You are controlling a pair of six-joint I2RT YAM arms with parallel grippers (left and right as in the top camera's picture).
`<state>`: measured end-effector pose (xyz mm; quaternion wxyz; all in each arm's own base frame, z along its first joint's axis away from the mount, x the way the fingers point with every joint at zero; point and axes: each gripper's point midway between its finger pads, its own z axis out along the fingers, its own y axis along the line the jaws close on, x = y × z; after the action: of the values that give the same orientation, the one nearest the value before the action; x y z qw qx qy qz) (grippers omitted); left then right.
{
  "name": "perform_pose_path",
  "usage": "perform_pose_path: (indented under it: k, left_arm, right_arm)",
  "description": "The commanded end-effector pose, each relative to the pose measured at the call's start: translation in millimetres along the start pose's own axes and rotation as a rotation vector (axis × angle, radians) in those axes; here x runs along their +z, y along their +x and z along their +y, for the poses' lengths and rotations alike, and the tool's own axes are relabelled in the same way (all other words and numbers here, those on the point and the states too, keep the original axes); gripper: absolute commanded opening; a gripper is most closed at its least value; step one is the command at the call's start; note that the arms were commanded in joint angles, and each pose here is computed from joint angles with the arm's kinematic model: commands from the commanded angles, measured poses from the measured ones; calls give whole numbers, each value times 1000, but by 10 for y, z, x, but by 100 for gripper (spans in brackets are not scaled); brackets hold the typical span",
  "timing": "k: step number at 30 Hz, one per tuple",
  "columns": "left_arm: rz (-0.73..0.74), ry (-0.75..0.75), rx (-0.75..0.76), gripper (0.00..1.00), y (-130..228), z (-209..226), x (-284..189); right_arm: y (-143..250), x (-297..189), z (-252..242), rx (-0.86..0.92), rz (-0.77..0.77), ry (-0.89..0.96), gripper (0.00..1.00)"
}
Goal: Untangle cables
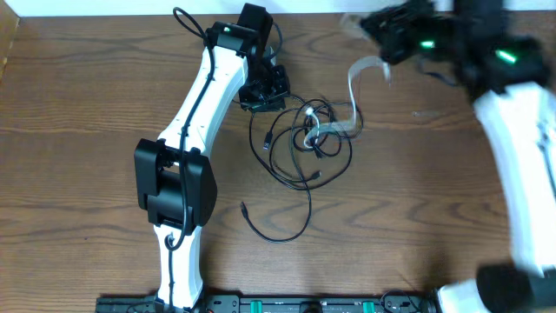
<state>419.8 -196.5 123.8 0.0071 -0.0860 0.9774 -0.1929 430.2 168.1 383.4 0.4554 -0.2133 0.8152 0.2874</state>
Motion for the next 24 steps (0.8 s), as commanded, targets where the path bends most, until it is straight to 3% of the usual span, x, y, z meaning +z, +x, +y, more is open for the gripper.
perform_pose_path:
  k: [1, 4, 11, 19, 24]
  left_arm:
    - [11, -5, -7, 14, 22, 13, 32]
    - [9, -3, 2, 13, 17, 9, 32]
    - [9, -3, 30, 11, 17, 9, 32]
    - [10, -4, 35, 11, 20, 12, 32]
    - [10, -4, 35, 11, 20, 12, 32]
  right_arm:
    - [-282, -489, 206, -22, -108, 23, 1]
    - [-340, -701, 250, -26, -140, 71, 1]
    - [-127, -738, -163, 110, -74, 273, 1]
    - [646, -628, -964, 362, 185, 422, 1]
    - [1031, -646, -1669, 509, 259, 513, 1]
